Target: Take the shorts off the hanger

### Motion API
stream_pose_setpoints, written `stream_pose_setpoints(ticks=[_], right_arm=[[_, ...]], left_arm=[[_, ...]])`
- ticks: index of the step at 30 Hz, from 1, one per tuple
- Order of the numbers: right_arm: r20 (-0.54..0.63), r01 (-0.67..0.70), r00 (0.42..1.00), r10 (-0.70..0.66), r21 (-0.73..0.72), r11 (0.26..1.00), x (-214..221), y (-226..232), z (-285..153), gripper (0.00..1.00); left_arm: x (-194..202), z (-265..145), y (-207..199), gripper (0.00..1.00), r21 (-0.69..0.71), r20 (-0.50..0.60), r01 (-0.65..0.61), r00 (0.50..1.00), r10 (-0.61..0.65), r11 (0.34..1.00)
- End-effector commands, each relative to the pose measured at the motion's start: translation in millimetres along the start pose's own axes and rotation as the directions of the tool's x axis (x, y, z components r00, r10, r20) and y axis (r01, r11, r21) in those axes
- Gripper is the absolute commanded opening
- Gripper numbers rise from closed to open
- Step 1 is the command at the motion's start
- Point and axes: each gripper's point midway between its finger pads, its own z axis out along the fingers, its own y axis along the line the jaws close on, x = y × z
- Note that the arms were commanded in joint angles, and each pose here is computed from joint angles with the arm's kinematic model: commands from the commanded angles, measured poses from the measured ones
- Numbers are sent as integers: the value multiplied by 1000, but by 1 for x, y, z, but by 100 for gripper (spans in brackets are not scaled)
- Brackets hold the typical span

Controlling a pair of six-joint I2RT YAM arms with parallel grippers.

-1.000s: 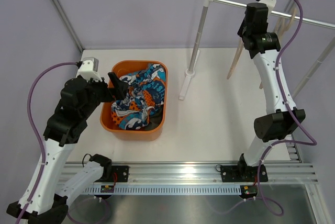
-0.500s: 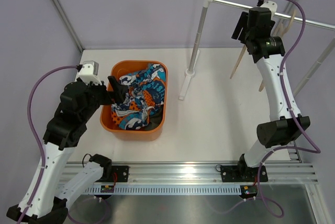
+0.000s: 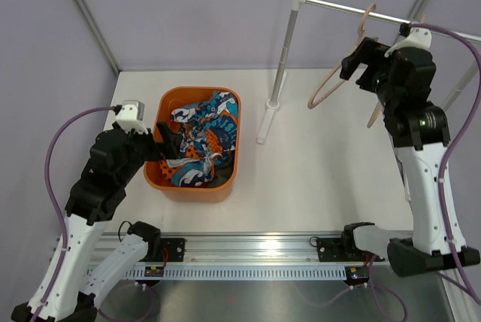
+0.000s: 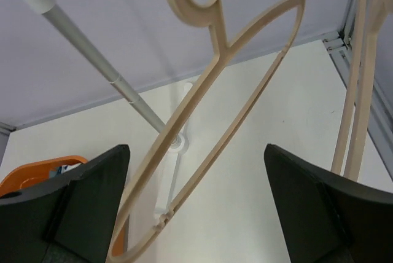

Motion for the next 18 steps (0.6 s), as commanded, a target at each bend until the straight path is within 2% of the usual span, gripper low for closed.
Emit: stream_pose_setpoints(ticks=[1, 2, 3, 6, 11, 18], right_arm=[[-22, -40, 999, 37, -173, 984, 16, 21, -28, 100], [-15, -47, 999, 44, -231, 972, 18, 27, -47, 99], [-61, -54, 997, 41, -232, 971, 41, 22, -46, 99], [-90, -81, 994, 57, -283, 956, 70, 19, -68, 100], [-99, -78, 994, 42, -401, 913, 95, 24, -104, 99], [-176, -90, 984, 18, -407, 909, 124, 21, -104, 100]], left_arm=[[3, -2, -6, 99, 49, 25, -23, 999, 21, 999], [5, -1, -6, 99, 54, 20, -26, 999, 25, 998], [8, -1, -6, 99, 55, 13, -28, 1000, 27, 998], [17, -2, -5, 99, 62, 5, -31, 1000, 30, 998], [29, -7, -8, 99, 105, 12, -40, 999, 39, 994], [48, -11, -9, 99, 144, 22, -36, 999, 33, 989]])
